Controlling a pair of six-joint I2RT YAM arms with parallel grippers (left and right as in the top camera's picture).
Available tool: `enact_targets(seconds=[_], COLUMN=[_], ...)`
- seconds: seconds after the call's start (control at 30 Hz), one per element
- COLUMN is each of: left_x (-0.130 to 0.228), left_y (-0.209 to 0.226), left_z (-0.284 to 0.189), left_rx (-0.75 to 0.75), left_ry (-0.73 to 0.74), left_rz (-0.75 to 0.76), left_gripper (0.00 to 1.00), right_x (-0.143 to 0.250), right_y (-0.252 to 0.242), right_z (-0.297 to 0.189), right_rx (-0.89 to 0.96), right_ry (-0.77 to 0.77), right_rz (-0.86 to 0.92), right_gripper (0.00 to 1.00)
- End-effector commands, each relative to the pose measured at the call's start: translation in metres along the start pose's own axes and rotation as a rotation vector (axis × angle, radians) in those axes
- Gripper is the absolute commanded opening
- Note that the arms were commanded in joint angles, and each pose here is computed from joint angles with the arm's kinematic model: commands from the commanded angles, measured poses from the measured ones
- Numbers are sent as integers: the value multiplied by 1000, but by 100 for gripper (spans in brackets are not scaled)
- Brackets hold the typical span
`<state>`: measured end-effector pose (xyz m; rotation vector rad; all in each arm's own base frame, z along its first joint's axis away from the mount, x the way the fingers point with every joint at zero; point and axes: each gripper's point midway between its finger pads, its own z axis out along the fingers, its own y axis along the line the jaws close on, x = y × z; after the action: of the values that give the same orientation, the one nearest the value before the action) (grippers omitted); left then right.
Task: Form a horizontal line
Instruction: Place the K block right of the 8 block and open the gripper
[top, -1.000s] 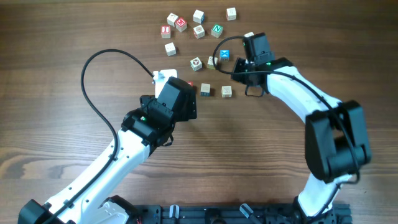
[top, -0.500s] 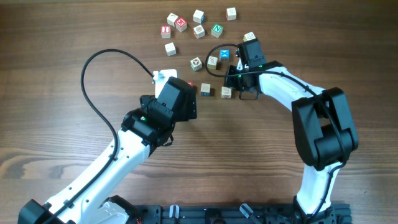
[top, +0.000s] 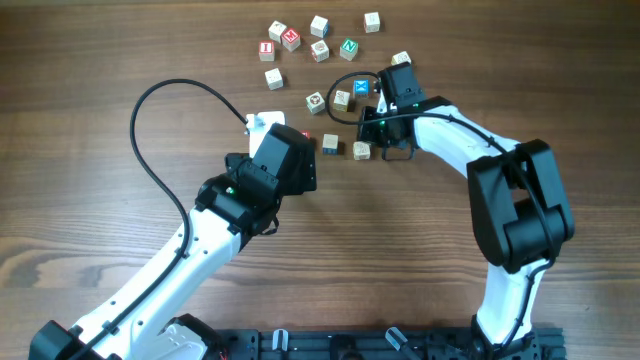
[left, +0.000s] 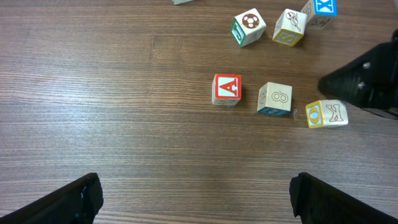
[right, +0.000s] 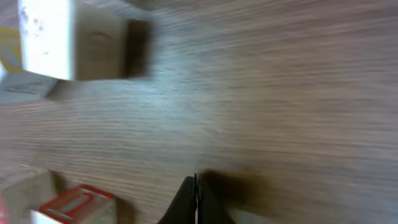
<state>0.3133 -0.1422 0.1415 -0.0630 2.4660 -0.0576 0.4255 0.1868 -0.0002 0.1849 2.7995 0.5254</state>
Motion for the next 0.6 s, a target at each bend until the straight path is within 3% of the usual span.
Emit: enact_targets(seconds=[0.0, 0.17, 0.4, 0.57], left_x=[-3, -3, -3, -3], left_y=[2, 2, 3, 2], left_z=[-4, -4, -4, -4], left_rx=[-7, -7, -7, -7], left_ry=[-19, -19, -19, -19], left_rz=[-10, -10, -10, -10], left_gripper=[100, 100, 100, 100], right_x=[-28, -1, 50, 59], right_y=[-6, -17, -11, -10], right_z=[-45, -46, -22, -14], right_rx=[48, 102, 104, 96], right_ry=[-103, -15, 79, 82], right_rz=[6, 94, 85, 81], right_gripper=[5, 4, 4, 4])
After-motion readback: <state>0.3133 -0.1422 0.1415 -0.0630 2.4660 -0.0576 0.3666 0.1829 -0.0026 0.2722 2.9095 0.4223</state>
